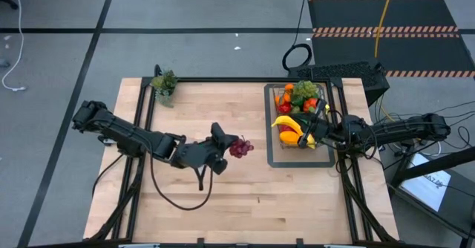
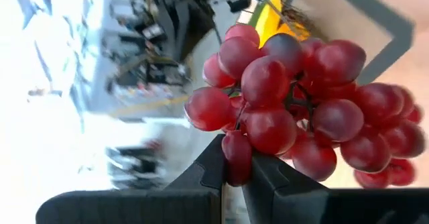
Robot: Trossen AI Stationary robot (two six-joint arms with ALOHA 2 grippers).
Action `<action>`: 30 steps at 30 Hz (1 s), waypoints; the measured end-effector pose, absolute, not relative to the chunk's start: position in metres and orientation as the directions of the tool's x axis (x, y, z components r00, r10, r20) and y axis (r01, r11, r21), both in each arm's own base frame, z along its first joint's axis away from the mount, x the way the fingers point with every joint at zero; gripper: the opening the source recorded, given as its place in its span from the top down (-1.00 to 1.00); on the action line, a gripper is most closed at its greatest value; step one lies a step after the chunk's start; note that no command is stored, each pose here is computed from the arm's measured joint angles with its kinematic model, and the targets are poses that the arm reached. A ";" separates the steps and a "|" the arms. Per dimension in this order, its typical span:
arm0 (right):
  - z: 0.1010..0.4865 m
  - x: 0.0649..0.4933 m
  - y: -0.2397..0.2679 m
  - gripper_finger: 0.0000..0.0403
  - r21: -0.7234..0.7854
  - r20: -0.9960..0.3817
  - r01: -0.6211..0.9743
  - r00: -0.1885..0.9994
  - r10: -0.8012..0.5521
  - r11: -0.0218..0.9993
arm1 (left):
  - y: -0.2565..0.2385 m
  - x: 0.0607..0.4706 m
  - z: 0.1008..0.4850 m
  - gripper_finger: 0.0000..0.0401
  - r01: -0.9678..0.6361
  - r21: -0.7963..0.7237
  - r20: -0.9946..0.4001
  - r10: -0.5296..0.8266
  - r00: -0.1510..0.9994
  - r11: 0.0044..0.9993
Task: Build produce basket
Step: Put the grapes into the gold wire basket
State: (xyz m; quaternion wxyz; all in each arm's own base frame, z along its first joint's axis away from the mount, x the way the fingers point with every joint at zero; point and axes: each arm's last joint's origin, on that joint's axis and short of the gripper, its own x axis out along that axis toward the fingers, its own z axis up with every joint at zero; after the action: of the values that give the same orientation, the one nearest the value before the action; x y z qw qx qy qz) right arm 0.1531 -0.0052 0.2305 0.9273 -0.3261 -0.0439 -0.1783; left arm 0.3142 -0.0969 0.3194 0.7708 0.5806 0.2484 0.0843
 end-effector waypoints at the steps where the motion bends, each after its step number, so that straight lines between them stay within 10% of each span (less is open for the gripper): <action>1: 0.231 0.153 -0.005 1.00 -0.589 0.198 0.360 0.932 -0.303 0.724 | -0.097 0.315 0.321 0.85 0.168 0.949 -0.270 0.416 0.868 0.266; 21: 0.230 0.153 -0.005 1.00 -0.595 0.189 0.355 0.934 -0.304 0.721 | -0.100 0.320 0.341 0.85 0.261 0.887 -0.114 0.367 0.923 -0.381; 30: 0.230 0.153 -0.005 1.00 -0.595 0.189 0.356 0.933 -0.305 0.721 | -0.100 0.320 0.341 0.85 0.270 0.871 -0.114 0.366 0.924 -0.411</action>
State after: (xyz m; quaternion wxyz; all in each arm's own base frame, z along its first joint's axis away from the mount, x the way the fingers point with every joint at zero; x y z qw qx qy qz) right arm 0.1533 -0.0053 0.2297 0.9267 -0.3285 -0.0386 -0.1782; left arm 0.3204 -0.1002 0.3408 0.5085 0.8386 0.1896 0.0470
